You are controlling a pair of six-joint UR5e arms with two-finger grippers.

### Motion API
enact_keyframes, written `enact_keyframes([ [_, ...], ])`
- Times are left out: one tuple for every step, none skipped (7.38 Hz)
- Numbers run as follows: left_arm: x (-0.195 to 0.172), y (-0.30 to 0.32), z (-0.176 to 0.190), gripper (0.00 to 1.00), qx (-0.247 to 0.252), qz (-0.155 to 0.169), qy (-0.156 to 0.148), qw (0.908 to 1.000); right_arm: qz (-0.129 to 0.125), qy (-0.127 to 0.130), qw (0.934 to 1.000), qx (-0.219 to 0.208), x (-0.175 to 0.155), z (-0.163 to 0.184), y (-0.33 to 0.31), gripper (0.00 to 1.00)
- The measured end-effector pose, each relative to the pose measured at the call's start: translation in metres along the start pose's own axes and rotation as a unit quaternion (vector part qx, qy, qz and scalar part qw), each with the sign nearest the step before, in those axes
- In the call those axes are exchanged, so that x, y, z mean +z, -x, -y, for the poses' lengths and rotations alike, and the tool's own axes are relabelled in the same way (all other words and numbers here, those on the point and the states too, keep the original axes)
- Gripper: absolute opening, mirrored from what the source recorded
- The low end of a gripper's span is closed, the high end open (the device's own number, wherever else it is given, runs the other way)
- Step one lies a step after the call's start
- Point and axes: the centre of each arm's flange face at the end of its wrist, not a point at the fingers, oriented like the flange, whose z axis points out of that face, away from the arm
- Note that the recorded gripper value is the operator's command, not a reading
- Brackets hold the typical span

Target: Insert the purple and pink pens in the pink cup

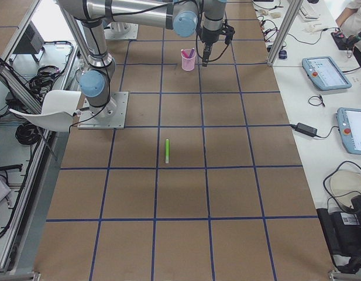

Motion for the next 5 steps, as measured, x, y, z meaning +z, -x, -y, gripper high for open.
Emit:
enact_keyframes([
  [-0.003, 0.042, 0.019, 1.00, -0.009, -0.006, 0.041, 0.9991, 0.004, -0.004, 1.0000, -0.008, -0.007, -0.009, 0.013, 1.00],
  [-0.014, 0.087, 0.036, 1.00, 0.000, -0.013, 0.076, 0.9970, 0.006, -0.014, 0.9997, -0.021, -0.018, -0.026, 0.034, 1.00],
  [-0.028, 0.131, 0.049, 1.00, 0.019, -0.016, 0.097, 0.9950, -0.003, -0.020, 0.9991, -0.038, -0.025, -0.044, 0.053, 1.00],
  [-0.042, 0.172, 0.054, 1.00, 0.025, -0.015, 0.116, 0.9929, -0.020, -0.025, 0.9970, -0.071, -0.030, -0.056, 0.058, 1.00],
  [-0.058, 0.203, 0.049, 1.00, 0.027, -0.008, 0.137, 0.9902, -0.031, -0.034, 0.9926, -0.112, -0.036, -0.061, 0.058, 1.00],
])
